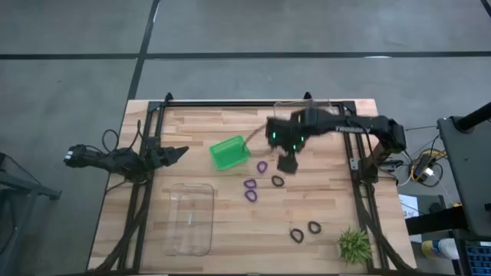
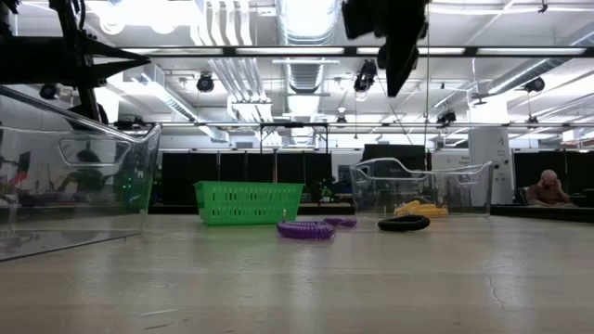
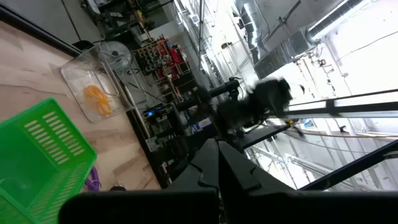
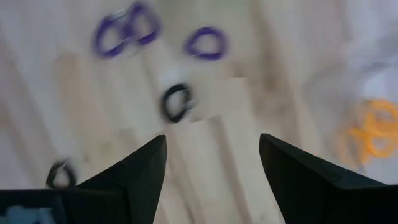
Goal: Sort spring keychains
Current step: Put the bottom black spring keychain into the green bin
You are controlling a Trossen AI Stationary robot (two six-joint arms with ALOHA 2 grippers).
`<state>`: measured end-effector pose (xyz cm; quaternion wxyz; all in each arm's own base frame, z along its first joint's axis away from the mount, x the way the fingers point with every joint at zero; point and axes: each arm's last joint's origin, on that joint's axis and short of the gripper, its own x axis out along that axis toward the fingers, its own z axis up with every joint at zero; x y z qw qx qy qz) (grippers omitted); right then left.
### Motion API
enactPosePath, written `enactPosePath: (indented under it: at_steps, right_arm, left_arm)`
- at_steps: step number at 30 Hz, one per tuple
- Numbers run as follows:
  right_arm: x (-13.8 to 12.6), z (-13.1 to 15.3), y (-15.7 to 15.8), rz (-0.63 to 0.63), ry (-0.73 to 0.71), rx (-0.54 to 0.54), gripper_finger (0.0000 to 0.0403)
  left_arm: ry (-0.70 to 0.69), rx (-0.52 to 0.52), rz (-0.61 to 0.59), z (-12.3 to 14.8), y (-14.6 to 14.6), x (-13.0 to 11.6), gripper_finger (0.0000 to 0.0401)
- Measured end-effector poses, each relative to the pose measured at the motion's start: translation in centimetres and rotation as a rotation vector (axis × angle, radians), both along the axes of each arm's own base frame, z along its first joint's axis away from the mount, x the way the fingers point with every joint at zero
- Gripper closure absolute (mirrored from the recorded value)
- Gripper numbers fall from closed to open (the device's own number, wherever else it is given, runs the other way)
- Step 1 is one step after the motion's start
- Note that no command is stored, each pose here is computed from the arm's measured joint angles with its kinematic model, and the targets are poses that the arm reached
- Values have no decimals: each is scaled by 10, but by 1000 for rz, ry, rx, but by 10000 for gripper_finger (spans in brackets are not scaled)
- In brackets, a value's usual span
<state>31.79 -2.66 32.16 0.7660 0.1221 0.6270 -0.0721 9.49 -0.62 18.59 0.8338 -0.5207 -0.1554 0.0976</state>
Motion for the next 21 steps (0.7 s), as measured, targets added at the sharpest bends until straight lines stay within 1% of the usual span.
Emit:
enactPosePath:
  at_steps: [5,10,17,21]
  right_arm:
    - [-2,-7,57,174,26,-3,152]
    - [-14,-23,108,330,79,-11,154]
    - [-26,-52,168,434,18,6,153]
    - [-34,-72,185,442,18,19,156]
  left_arm:
    - [0,0,-1,0,0,0,401]
    - [3,2,-1,-1,0,0,401]
    - [13,3,-5,-3,0,1,401]
    - [23,5,-5,-4,0,1,401]
